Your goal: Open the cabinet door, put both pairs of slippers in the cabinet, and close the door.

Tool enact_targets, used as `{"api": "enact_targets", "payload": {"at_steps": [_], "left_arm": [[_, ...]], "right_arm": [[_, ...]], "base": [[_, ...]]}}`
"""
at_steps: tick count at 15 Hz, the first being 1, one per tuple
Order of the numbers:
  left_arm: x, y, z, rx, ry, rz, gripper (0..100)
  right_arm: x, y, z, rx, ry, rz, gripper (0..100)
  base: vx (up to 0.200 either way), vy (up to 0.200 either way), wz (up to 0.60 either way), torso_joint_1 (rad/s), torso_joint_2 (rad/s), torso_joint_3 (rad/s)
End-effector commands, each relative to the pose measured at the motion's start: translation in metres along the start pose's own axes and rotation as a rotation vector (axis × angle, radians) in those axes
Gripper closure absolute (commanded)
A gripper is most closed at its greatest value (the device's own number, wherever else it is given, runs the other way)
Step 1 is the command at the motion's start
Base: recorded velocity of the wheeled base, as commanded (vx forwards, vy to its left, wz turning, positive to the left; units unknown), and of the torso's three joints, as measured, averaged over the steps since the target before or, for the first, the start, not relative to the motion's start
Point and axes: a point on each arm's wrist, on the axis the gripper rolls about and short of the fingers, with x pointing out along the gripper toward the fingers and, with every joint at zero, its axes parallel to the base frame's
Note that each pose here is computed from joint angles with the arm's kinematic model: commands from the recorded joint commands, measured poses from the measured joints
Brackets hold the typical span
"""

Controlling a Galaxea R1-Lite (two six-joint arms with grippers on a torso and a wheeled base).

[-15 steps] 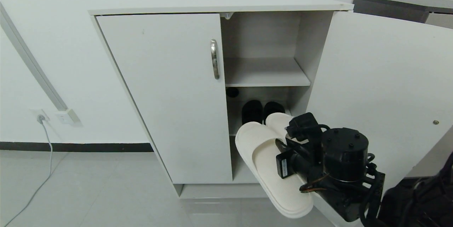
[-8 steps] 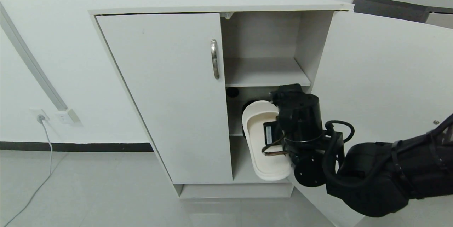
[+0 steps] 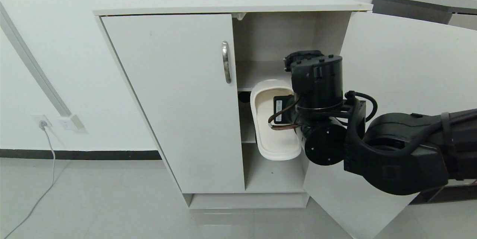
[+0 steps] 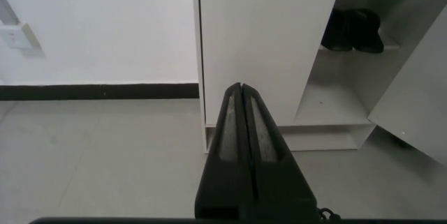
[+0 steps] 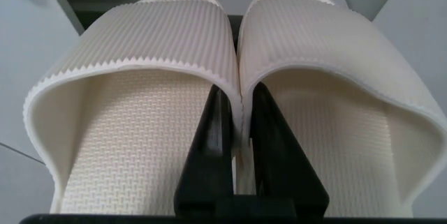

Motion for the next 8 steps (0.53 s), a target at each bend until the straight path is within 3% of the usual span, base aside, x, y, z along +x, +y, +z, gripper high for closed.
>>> {"api": "enact_targets", "payload": {"at_steps": [1,8], "left_arm": [[0.0,0.0,-0.0001,-0.001,0.0,0.0,100],[0.0001,0.0,-0.0001,0.001,0.002,-0.001,100]], "right_arm": [[-0.0013,-0.0013,0.0067,0.016,-0.013,0.001,100],[0.0071,-0.0051,0.0093,0.015,-0.01,-0.015,100]], "base": [[0.0,0.0,0.0,0.0,0.0,0.0],[0.0,0.0,0.0,0.0,0.0,0.0]]}}
